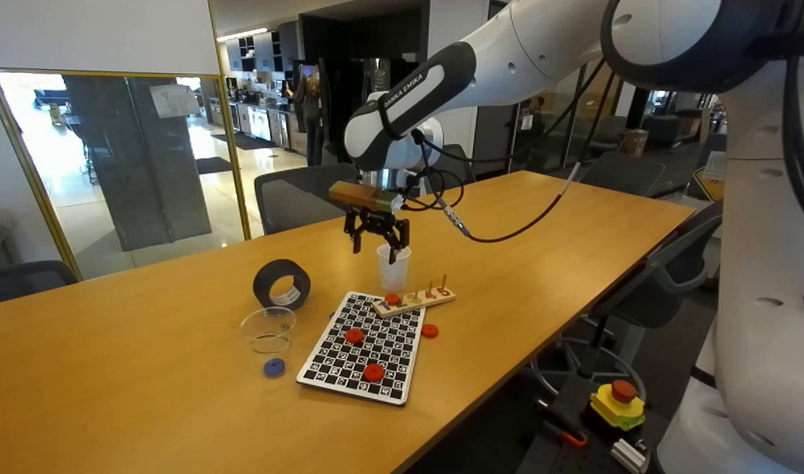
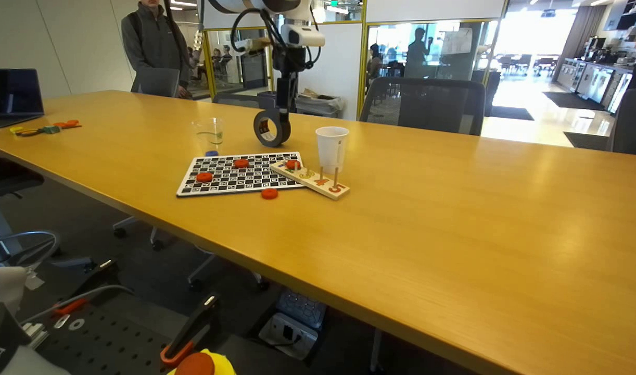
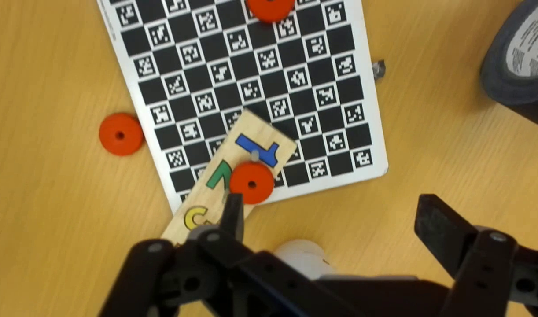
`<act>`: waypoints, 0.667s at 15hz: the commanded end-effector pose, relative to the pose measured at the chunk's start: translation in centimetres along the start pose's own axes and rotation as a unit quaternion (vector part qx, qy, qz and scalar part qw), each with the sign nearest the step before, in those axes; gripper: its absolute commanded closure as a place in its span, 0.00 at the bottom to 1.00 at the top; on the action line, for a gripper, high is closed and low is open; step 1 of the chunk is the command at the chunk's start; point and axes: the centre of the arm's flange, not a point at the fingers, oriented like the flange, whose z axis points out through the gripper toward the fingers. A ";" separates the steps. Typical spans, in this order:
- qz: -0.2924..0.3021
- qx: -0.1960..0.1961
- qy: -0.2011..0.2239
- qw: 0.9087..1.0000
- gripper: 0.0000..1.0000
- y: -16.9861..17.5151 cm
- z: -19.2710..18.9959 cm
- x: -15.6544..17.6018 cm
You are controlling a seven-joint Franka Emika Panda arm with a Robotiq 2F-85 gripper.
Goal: Put the blue square into the transparent cup and the orange squares into the white cup.
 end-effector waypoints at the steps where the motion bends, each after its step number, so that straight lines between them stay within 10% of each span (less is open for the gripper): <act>1: 0.066 0.002 -0.034 0.997 0.00 1.5 1.0 -2.6; 10: 0.166 0.000 -0.052 0.985 0.00 3.1 5.0 -2.5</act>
